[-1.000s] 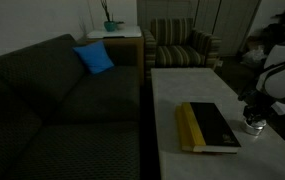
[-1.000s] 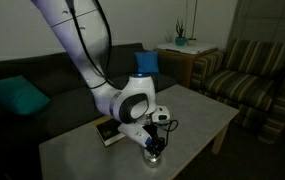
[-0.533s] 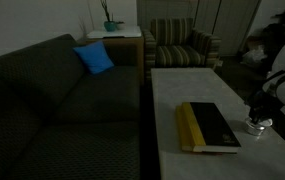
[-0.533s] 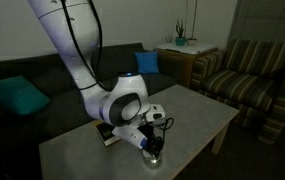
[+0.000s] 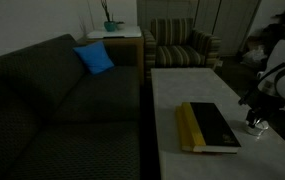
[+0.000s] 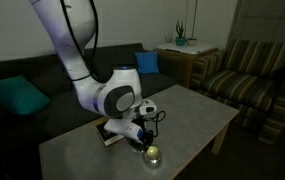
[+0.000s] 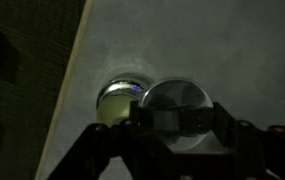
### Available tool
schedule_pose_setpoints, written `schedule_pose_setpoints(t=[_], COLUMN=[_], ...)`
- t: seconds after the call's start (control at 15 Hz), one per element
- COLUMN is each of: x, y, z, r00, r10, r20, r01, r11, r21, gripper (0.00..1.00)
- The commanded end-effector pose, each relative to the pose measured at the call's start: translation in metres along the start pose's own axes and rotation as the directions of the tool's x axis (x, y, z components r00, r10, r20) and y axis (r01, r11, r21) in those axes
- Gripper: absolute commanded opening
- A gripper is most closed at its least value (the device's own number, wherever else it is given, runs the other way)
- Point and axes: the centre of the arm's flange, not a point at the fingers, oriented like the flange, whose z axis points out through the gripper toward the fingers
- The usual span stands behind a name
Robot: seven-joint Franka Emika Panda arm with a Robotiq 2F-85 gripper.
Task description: Pick the lid on the bottle and put it on the table
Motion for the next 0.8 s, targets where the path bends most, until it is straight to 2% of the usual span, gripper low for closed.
schedule_pose_setpoints(t=[0.0,0.13,0.27,0.47,0.6,0.73], x=[0.019,0.028,0.04,0.054,0.061,0.063], y=[-0.002,0.0,0.008,0.018,0.017,0.012], z=[0.013,0.025,0.039,0.06,0.076,0.088], r00=[0.985,0.97,0.952,0.927,0.915,0.907], r10=[-0.114,-0.101,-0.009,0.075,0.06,-0.003], r20=[0.129,0.221,0.305,0.368,0.399,0.421], r01=[0.1,0.073,-0.021,-0.104,-0.098,-0.052], r11=[0.989,0.989,0.995,0.993,0.992,0.992], r21=[0.106,0.132,0.093,0.058,0.075,0.119], gripper=[0.44,0.44,0.44,0.44,0.44,0.44])
